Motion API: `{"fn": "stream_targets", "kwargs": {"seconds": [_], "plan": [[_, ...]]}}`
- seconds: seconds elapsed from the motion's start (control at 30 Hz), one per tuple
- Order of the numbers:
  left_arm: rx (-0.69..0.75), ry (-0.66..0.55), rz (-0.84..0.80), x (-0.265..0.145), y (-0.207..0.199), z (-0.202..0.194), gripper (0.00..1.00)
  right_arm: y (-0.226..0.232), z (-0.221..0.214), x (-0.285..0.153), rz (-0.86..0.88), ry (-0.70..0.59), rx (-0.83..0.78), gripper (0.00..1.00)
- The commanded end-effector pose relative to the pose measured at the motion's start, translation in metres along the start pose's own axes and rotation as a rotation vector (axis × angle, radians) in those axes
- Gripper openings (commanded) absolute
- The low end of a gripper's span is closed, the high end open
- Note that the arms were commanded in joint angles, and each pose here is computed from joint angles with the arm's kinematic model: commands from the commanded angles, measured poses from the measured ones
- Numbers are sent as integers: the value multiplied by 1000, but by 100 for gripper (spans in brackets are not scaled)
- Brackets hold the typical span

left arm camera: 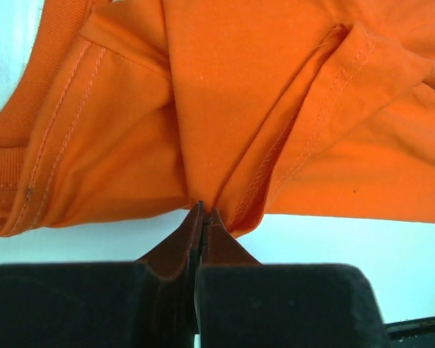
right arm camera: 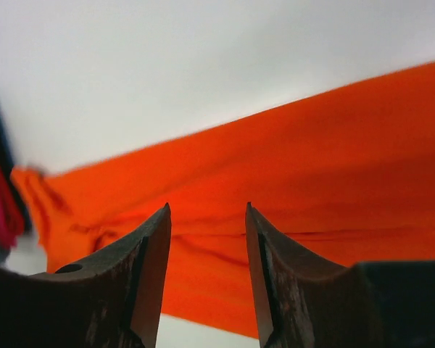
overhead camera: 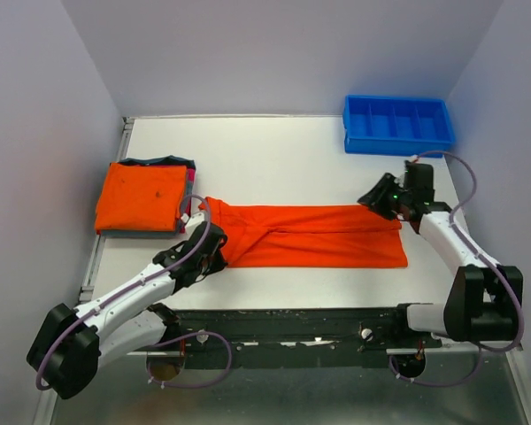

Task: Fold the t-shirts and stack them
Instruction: Fold the other side of the tshirt into a rectangle

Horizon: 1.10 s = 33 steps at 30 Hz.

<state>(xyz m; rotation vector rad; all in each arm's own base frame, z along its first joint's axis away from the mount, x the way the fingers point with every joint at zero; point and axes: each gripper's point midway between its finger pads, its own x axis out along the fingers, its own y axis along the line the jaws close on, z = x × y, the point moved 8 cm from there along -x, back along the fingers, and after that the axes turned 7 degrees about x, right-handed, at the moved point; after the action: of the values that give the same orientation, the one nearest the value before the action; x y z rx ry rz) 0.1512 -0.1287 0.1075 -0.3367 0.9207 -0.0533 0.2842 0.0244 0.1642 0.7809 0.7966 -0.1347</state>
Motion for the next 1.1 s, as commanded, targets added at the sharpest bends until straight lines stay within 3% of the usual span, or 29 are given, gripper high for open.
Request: {"fn": "stream_targets", "kwargs": {"seconds": [0.0,0.07,0.17,0.3,0.37,0.57,0.7,0.87,1.07], "plan": [[-29,22,-16,-5,-3,-2,14,64,-51,15,350,246,-178,53],[-8,-18,-5,-14,-5,8,59,92,-76,25,438,336,-247,53],[29,-97,36,-34,-6,31,79,131,-106,36,534,439,-333,53],[47,-177,93,-50,-6,71,80,177,-140,52,654,543,-427,53],[28,-199,84,-43,-6,92,72,192,-152,63,675,577,-459,52],[-52,-204,110,12,-13,138,51,216,-180,93,725,705,-534,49],[-74,-177,99,49,-25,157,45,222,-191,106,748,755,-563,48],[-66,-103,154,83,-27,162,41,221,-208,118,761,811,-582,45],[-123,-20,333,100,5,143,37,212,-223,127,748,867,-577,45]]}}
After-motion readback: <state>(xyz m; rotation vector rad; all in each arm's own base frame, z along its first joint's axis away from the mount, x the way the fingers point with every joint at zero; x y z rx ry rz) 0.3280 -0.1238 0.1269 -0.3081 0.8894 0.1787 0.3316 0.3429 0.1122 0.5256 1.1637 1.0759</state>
